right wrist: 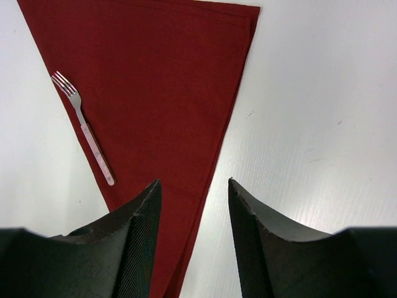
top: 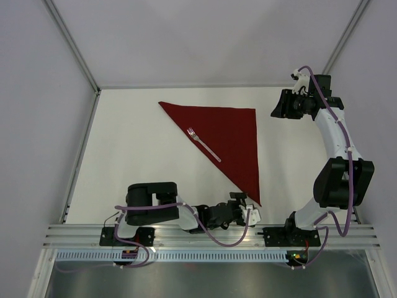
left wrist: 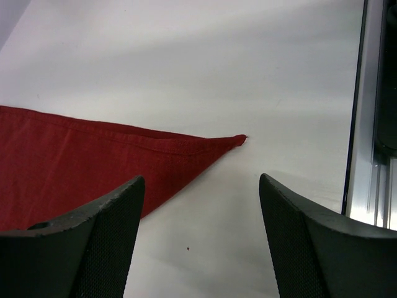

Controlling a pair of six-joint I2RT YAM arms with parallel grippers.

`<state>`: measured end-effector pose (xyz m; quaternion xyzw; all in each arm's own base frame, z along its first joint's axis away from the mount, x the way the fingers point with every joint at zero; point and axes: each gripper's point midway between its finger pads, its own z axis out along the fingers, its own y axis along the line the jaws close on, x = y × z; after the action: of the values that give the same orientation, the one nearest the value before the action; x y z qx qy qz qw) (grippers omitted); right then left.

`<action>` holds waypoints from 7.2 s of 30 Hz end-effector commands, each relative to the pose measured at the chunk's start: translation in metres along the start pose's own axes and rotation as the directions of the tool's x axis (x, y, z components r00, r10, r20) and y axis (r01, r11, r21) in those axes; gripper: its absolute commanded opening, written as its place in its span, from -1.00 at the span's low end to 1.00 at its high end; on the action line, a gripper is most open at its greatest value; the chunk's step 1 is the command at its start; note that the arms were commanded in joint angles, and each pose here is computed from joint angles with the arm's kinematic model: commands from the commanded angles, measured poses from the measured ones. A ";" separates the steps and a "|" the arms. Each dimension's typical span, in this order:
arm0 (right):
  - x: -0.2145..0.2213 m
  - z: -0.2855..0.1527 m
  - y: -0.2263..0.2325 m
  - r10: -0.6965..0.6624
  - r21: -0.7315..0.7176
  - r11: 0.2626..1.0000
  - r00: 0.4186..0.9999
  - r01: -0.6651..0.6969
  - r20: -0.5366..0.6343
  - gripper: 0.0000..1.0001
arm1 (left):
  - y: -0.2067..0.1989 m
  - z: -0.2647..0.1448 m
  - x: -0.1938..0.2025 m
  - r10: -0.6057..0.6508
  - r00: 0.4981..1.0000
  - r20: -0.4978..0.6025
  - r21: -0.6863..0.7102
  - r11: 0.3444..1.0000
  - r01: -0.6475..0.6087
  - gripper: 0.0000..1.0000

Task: Fold the napkin, place the utensils inside, and roll it up
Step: Fold the napkin at the center of the board.

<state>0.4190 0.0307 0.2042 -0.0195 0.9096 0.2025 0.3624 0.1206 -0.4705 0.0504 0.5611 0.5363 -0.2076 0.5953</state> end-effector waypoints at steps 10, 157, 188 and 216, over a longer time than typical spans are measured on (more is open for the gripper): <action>-0.016 -0.015 0.009 -0.016 -0.012 1.000 0.997 0.017 0.076 0.02 | -0.023 0.021 -0.009 -0.001 0.999 0.045 0.082 0.997 -0.003 0.35; 0.005 0.005 0.001 0.014 -0.022 1.000 1.000 -0.014 0.002 -0.12 | 0.377 -0.047 0.124 -0.793 0.538 0.286 -0.556 0.321 0.767 -0.95; 0.007 0.009 0.003 0.007 -0.029 1.000 1.000 -0.007 -0.011 -0.12 | 0.407 -0.068 0.141 -0.820 0.473 0.321 -0.575 0.228 0.786 0.03; 0.017 0.024 0.005 0.004 -0.046 0.999 0.999 -0.006 -0.049 -0.13 | 0.556 -0.149 0.262 -0.801 0.249 0.544 -0.693 -0.261 0.673 0.71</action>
<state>0.4192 0.0416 0.1822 -0.0247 0.9157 0.2135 0.3396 0.6030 -0.0894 0.0710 -0.2568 0.8286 -0.1742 0.4661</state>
